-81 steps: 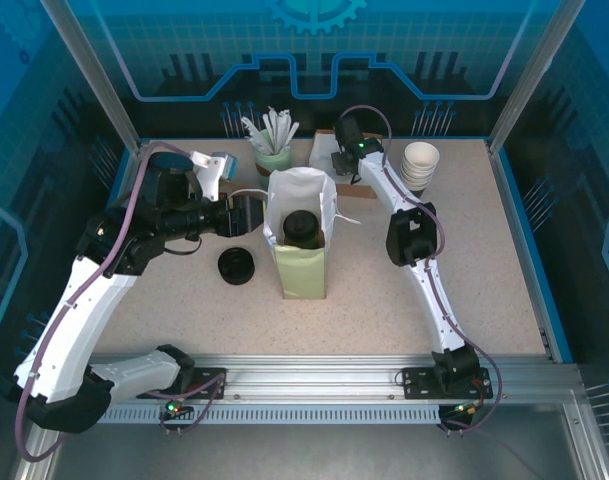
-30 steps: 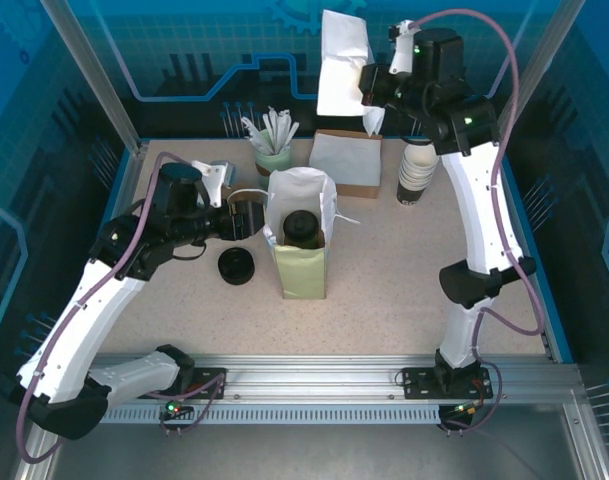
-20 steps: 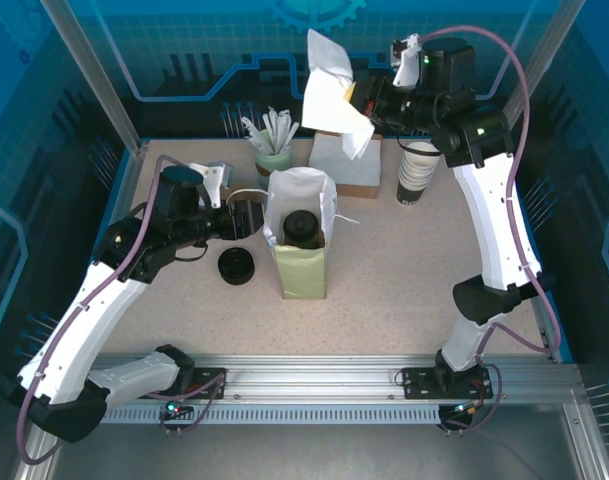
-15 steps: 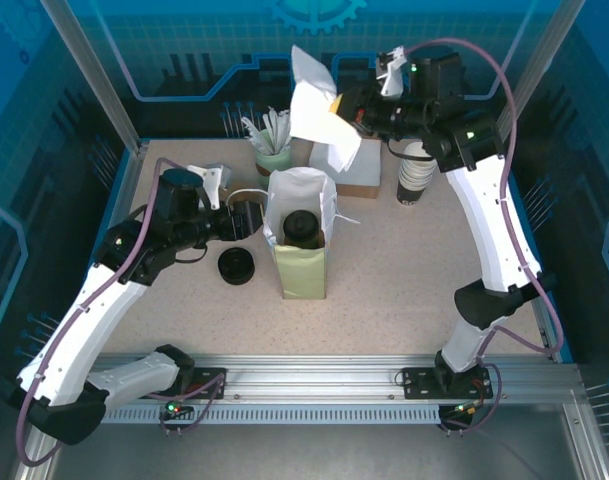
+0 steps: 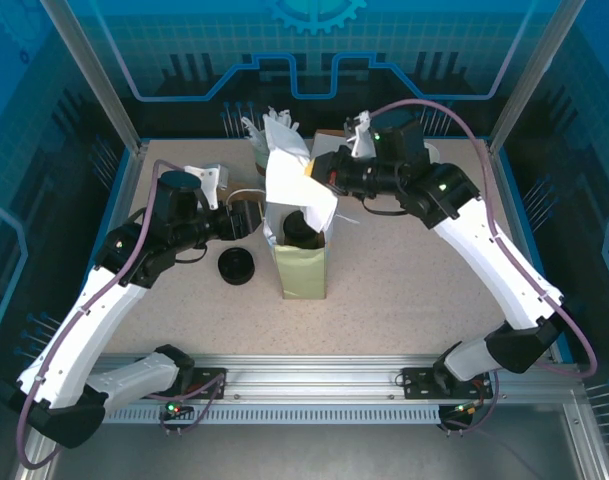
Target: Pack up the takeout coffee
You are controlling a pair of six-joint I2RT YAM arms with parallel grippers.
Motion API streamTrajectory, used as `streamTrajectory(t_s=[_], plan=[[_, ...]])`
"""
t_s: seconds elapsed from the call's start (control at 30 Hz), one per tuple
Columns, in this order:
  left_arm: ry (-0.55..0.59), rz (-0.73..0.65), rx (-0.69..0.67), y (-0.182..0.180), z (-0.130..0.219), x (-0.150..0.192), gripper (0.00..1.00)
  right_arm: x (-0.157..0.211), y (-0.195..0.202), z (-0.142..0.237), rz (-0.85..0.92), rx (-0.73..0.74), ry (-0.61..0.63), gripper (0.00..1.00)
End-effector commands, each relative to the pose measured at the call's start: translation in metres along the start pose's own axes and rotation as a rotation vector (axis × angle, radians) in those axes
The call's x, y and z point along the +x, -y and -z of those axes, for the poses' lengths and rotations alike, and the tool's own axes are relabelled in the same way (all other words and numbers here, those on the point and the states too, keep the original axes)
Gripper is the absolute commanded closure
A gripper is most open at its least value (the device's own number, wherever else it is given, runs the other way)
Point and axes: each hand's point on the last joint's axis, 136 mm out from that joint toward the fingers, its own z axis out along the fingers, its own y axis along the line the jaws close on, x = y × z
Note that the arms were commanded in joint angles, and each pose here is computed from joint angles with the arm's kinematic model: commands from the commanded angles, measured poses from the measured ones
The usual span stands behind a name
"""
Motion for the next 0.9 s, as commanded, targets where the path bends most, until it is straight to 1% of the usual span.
streamTrajectory(t_s=[0.0, 0.13, 0.23, 0.33, 0.47, 0.6, 0.7, 0.87], plan=[[0.027, 0.01, 0.001, -0.002, 0.001, -0.004, 0.33, 0.0, 0.013, -0.01, 0.004, 0.046, 0.046, 1.0], [0.025, 0.01, 0.003, -0.002, 0.0, -0.003, 0.33, 0.015, 0.041, -0.025, 0.033, 0.158, 0.006, 1.0], [0.023, 0.013, 0.003, -0.003, -0.001, -0.002, 0.34, 0.024, 0.053, -0.032, 0.067, 0.221, -0.019, 1.0], [0.021, 0.015, 0.005, -0.002, -0.001, -0.002, 0.33, 0.03, 0.07, -0.034, 0.121, 0.335, -0.031, 1.0], [0.021, 0.015, 0.005, -0.003, -0.001, -0.001, 0.33, 0.039, 0.089, -0.041, 0.173, 0.438, -0.069, 1.0], [0.02, 0.017, 0.003, -0.004, -0.002, -0.001, 0.33, 0.047, 0.103, -0.046, 0.226, 0.534, -0.097, 1.0], [0.02, 0.018, 0.001, -0.004, -0.002, 0.0, 0.33, 0.05, 0.109, -0.046, 0.274, 0.598, -0.089, 1.0], [0.018, 0.018, -0.003, -0.006, -0.002, 0.002, 0.33, 0.055, 0.118, -0.048, 0.322, 0.663, -0.106, 1.0]])
